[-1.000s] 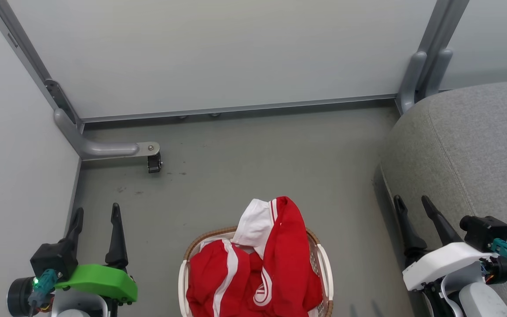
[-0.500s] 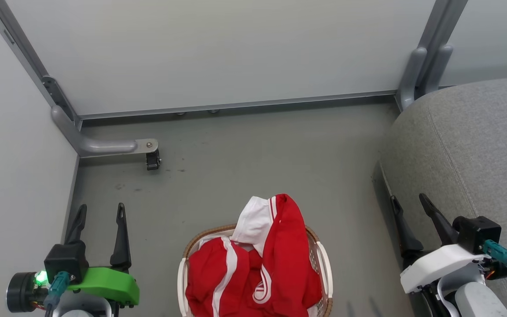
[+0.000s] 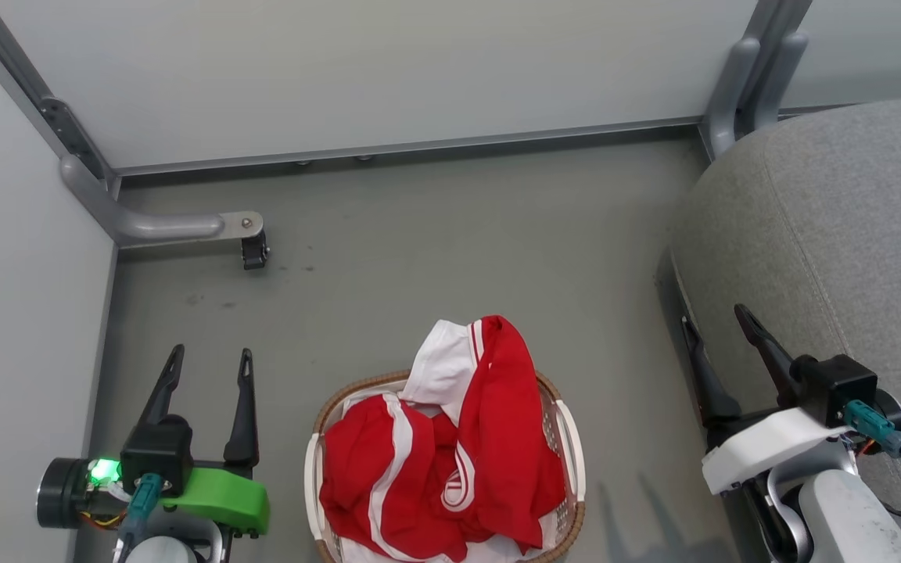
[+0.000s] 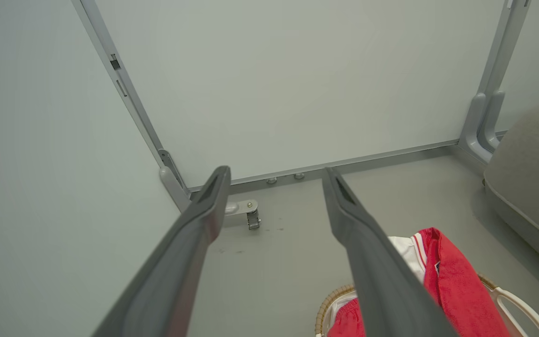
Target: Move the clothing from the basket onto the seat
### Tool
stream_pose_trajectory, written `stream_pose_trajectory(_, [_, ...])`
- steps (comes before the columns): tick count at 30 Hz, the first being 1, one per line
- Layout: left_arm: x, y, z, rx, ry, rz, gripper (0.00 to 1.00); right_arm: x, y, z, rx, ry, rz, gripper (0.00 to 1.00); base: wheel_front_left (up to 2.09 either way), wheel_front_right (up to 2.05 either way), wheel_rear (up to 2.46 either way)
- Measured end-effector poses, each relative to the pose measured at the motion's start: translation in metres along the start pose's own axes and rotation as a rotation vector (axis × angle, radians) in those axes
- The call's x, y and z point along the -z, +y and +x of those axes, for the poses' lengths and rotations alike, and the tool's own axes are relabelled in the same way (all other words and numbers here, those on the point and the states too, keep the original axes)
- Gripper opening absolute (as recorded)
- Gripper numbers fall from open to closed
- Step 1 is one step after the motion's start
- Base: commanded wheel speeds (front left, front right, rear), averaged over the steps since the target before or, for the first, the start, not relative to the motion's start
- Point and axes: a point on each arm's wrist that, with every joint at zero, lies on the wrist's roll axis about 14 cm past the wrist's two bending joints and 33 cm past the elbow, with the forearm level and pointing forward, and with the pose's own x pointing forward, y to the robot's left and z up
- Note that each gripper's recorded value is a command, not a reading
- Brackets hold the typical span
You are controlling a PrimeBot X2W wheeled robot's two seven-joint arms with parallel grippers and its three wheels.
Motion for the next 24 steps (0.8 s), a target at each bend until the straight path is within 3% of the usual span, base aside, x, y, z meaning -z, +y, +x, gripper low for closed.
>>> stream_pose_trajectory(16, [0.071,-0.073,0.059,0.277,0.155,0.019,1.0,0.028,-0.001,0.05,-0.037,0.034,-0.05,1.0,0.0,0.0,0.0])
stream_pose_trajectory(24, [0.134,-0.103,0.076,0.402,0.293,0.012,1.0,0.061,-0.012,0.063,-0.014,0.095,-0.035,1.0,0.0,0.0,0.0])
